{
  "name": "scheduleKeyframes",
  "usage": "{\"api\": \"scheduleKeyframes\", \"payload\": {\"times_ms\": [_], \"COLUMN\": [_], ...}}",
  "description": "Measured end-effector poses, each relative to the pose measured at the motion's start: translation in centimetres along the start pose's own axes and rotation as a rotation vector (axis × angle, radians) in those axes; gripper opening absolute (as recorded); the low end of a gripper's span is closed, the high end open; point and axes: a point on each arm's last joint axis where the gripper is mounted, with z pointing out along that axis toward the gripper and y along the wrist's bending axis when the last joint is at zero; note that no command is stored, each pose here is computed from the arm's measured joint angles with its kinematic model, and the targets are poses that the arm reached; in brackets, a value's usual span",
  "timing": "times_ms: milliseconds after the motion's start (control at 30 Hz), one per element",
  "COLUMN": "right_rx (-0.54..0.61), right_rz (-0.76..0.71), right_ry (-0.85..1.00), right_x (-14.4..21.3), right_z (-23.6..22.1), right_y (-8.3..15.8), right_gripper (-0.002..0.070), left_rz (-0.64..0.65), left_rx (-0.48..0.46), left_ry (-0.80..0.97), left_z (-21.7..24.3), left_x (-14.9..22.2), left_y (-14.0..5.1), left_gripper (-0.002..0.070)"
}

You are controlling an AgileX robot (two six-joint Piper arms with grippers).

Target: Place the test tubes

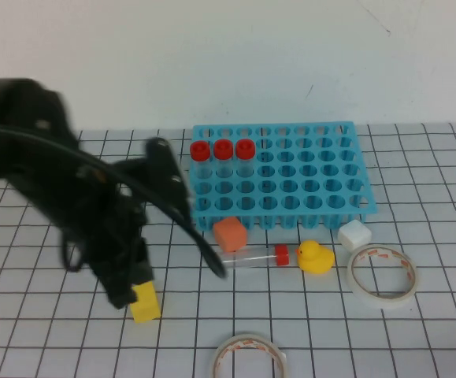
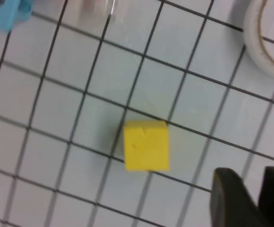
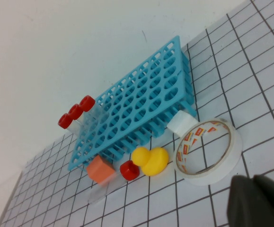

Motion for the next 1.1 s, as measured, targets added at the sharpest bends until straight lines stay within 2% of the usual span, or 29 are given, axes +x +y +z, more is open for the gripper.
{"api": "scheduleKeyframes", "payload": {"times_ms": [167,233,300,433,667,1100], "right_rx": [0.000,0.000,0.000,0.000,0.000,0.000], "right_rz": [-0.011,-0.016,-0.018,-0.020,-0.022,-0.022], "right_ry": [0.000,0.000,0.000,0.002,0.002,0.002], "right_x": [0.0,0.0,0.0,0.0,0.0,0.0], "right_z": [0.0,0.0,0.0,0.0,0.0,0.0], "right_y": [0.0,0.0,0.0,0.0,0.0,0.0], "right_gripper": [-0.0001,-0.0001,-0.0001,-0.0001,-0.0001,-0.0001], "left_rz": [0.158,0.211,0.258,0.302,0.306,0.282], "left_rx": [-0.050,-0.072,-0.098,-0.126,-0.128,-0.156], "left_ry": [0.071,0.074,0.074,0.065,0.065,0.040], "left_z": [3.7,5.2,6.6,9.2,13.5,15.8], "left_x": [-3.3,-4.6,-5.7,-6.9,-7.5,-7.8], "left_y": [0.1,0.0,0.0,0.4,1.3,1.8], "left_gripper": [0.0332,0.0398,0.0430,0.0449,0.0452,0.0452]}}
